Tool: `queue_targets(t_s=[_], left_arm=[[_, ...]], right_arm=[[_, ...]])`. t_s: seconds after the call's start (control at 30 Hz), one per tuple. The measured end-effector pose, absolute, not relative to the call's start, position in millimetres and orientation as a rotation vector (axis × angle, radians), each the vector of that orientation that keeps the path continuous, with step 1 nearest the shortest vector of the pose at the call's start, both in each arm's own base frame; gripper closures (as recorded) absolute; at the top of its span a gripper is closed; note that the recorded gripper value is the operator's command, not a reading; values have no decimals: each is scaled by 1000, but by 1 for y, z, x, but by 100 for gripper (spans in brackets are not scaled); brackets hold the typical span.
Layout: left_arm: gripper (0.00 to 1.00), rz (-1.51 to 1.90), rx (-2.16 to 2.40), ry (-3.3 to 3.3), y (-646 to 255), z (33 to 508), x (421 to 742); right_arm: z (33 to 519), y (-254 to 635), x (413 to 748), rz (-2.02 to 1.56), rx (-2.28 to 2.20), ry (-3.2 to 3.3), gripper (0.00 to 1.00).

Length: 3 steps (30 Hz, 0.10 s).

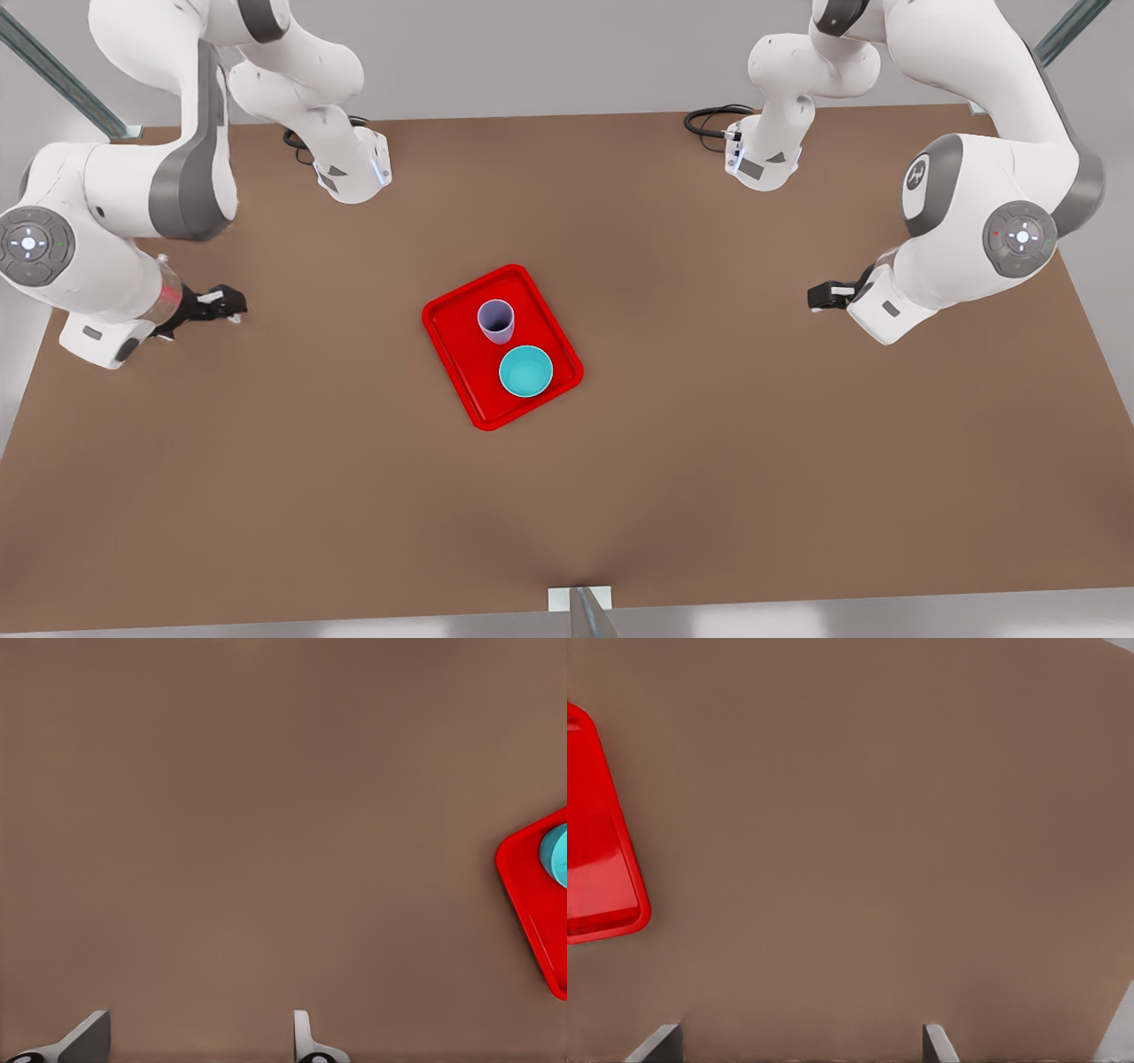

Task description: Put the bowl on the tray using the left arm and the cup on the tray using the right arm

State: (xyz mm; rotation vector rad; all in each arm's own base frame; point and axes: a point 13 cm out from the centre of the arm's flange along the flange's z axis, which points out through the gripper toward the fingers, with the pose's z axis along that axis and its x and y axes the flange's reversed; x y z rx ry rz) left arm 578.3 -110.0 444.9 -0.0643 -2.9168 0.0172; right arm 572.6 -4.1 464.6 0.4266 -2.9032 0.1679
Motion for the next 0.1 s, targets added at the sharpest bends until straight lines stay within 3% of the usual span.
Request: queue_targets(t_s=[0.1], left_arm=[[0, 18, -65, -2916, -110, 445, 578]], right_arm=[[463, -11, 553, 143, 395, -2850, 0]])
